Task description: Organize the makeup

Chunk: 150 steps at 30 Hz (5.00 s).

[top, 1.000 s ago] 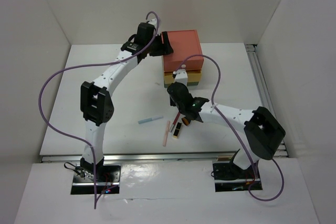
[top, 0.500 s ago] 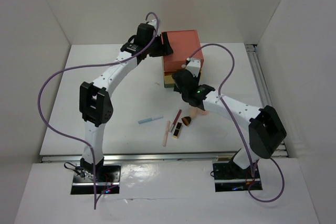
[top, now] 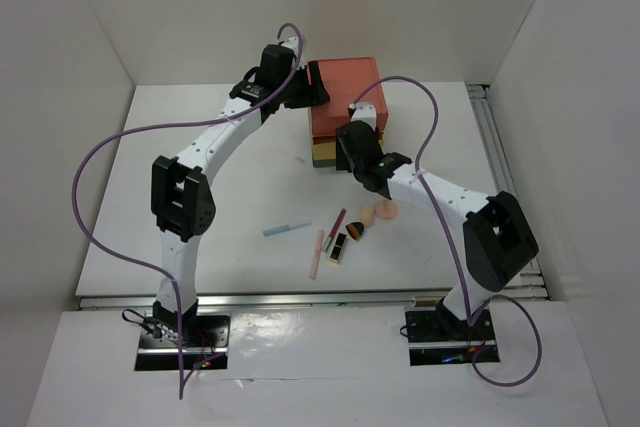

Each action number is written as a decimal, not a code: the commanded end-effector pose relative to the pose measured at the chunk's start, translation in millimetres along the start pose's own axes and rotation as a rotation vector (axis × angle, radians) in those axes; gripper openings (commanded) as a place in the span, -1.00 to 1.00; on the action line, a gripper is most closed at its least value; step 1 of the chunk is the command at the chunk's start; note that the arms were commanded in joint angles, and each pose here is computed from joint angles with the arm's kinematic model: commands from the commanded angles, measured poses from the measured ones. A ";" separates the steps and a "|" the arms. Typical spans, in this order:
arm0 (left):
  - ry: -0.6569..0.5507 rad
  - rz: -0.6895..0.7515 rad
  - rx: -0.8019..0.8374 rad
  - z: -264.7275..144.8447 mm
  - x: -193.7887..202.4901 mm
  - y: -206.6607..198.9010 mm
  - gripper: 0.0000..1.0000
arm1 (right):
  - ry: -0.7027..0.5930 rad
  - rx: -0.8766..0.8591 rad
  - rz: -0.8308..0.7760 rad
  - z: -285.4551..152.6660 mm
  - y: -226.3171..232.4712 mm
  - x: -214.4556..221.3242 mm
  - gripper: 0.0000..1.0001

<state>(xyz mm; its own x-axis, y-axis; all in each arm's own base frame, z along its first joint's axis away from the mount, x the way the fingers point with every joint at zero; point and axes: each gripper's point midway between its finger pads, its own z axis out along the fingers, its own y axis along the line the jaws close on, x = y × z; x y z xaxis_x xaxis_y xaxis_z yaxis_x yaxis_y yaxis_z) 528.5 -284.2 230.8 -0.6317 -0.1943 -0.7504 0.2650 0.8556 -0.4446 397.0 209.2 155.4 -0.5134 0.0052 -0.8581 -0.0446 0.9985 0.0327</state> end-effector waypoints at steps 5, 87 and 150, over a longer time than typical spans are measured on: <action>0.191 0.010 -0.075 -6.9 55.7 18.7 0.42 | -0.070 -0.029 0.028 21.9 4.5 -31.1 0.14; 0.026 -0.111 -0.347 -222.8 114.6 91.2 1.00 | 0.365 -0.074 0.130 -103.2 47.1 209.2 0.32; 0.346 0.020 -0.101 -164.6 251.4 96.2 0.91 | 0.202 -0.366 -0.178 -29.8 -12.3 -12.6 0.46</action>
<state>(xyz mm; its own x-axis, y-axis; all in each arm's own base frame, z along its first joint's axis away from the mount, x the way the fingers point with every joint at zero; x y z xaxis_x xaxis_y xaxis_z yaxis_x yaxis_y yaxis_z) 272.1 -165.3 78.9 -0.8729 -0.0932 -0.4790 0.1044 0.9232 -0.3699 379.4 190.5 149.4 -0.6547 -0.2416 -0.7162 -0.4031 0.9131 0.0605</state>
